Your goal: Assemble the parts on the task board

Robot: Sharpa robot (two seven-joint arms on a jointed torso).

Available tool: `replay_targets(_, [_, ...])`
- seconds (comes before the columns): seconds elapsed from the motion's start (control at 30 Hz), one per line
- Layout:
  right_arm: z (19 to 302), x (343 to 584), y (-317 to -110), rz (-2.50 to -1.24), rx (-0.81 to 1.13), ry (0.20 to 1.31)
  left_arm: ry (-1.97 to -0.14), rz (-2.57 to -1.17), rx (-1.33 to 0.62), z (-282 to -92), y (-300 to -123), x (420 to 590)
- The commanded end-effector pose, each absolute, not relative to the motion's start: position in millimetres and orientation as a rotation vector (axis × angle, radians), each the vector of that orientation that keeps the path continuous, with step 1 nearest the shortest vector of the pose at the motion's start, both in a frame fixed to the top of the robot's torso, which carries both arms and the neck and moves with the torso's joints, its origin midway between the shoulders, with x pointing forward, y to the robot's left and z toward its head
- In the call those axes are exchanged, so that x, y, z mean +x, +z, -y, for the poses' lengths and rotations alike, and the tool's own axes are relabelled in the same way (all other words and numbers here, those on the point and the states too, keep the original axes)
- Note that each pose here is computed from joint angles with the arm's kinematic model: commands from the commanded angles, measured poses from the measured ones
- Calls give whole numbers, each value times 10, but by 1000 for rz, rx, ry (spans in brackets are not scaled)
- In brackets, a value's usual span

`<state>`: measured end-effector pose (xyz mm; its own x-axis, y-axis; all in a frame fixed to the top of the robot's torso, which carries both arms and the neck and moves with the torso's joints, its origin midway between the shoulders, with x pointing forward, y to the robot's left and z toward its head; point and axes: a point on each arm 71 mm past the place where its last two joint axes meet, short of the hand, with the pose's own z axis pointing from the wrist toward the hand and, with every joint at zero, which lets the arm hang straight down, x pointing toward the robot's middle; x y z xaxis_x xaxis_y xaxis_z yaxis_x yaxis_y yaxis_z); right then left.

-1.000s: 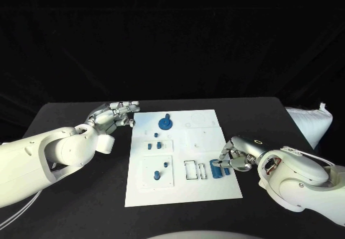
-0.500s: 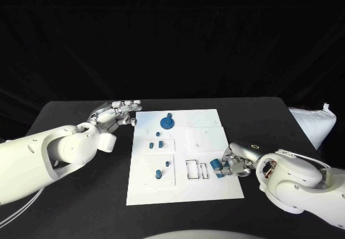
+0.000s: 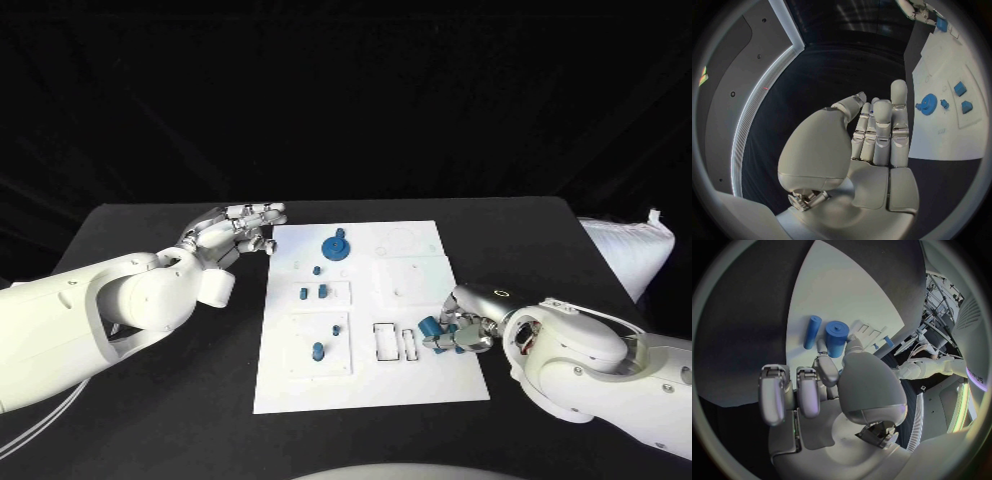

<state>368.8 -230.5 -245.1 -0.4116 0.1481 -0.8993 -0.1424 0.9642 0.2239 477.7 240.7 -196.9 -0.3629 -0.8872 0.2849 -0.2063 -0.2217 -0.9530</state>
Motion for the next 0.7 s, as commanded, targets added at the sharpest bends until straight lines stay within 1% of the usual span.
replay_targets(0.03, [2306, 3654, -2557, -2007, -5, 297, -1660, -1506, -1302, -2374, -1957, 4767])
replay_targets(0.27, [2288, 3635, -2504, -1934, 83, 355, -1659, -1505, -1303, -2382, -1956, 4765])
replay_targets(0.47, [2271, 3583, -2329, -1830, 179, 437, -1658, -1506, -1303, -2388, -1956, 4765])
replay_targets(0.6, [2241, 3563, -2243, -1817, 225, 477, -1660, -1508, -1303, -2386, -1957, 4764])
replay_targets(0.7, [2200, 3546, -2240, -1862, 219, 484, -1663, -1510, -1302, -2378, -1956, 4763])
